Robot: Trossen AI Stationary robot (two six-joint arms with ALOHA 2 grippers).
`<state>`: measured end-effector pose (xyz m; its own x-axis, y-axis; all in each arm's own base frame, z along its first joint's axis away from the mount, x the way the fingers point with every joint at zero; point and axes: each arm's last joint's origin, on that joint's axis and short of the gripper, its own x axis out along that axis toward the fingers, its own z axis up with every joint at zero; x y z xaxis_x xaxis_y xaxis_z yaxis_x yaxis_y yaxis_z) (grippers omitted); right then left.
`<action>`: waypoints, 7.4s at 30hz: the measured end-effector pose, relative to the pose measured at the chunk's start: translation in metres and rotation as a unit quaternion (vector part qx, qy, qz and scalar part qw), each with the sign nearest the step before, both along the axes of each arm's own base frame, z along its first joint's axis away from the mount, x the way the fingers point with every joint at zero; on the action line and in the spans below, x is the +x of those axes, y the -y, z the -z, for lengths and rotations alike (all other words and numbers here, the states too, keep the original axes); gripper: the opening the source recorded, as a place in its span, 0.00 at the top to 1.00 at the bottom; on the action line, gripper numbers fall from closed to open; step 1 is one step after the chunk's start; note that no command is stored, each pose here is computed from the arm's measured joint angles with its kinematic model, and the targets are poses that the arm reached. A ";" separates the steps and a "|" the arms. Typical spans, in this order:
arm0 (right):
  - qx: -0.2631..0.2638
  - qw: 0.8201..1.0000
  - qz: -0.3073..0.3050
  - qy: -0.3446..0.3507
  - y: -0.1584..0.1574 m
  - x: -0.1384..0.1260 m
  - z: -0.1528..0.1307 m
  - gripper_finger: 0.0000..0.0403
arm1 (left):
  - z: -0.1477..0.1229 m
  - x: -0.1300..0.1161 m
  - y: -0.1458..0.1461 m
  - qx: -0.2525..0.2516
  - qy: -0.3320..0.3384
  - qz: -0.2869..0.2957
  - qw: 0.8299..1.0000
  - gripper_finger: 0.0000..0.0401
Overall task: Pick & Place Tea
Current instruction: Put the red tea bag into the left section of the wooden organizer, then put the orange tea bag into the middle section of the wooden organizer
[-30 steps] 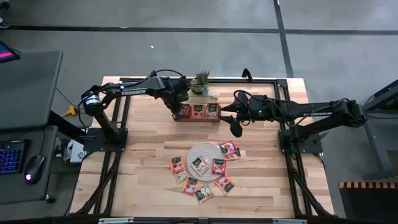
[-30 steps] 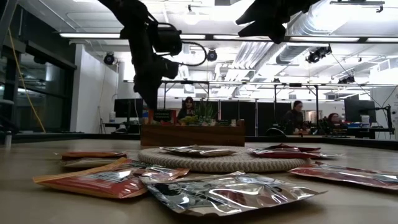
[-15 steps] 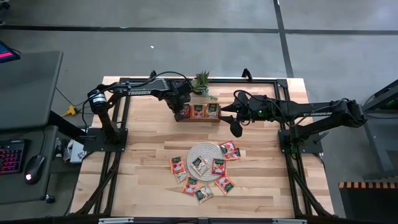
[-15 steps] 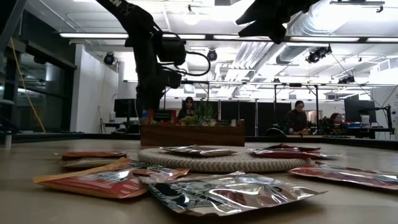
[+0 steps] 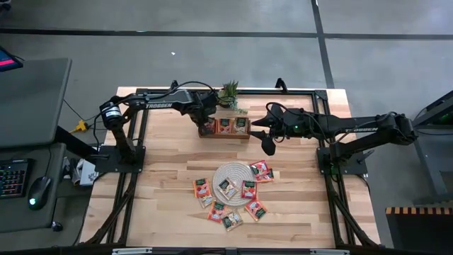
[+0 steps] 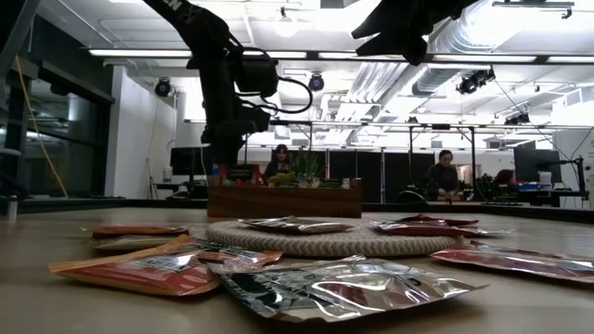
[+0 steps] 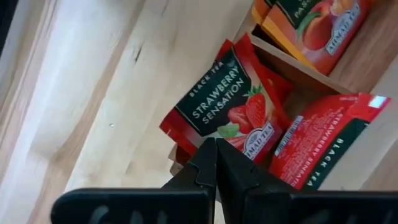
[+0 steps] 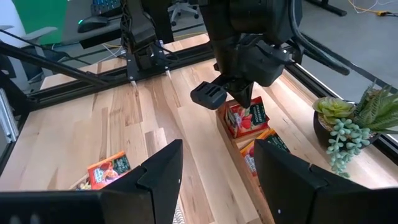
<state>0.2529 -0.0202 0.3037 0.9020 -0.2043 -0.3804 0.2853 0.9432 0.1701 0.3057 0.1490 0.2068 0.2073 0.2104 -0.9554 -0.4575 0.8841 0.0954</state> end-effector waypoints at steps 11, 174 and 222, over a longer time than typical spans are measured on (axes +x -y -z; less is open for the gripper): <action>0.000 1.000 0.000 0.000 0.000 0.000 0.000 0.52 | -0.020 0.005 -0.005 0.049 0.020 -0.008 0.999 1.00; 0.163 0.984 -0.042 -0.064 -0.056 0.006 0.023 0.52 | 0.011 -0.070 0.313 -0.080 0.182 -0.118 0.973 1.00; 0.224 0.950 -0.206 -0.064 -0.037 0.090 0.107 0.52 | 0.057 -0.037 0.334 -0.252 0.274 -0.499 0.783 1.00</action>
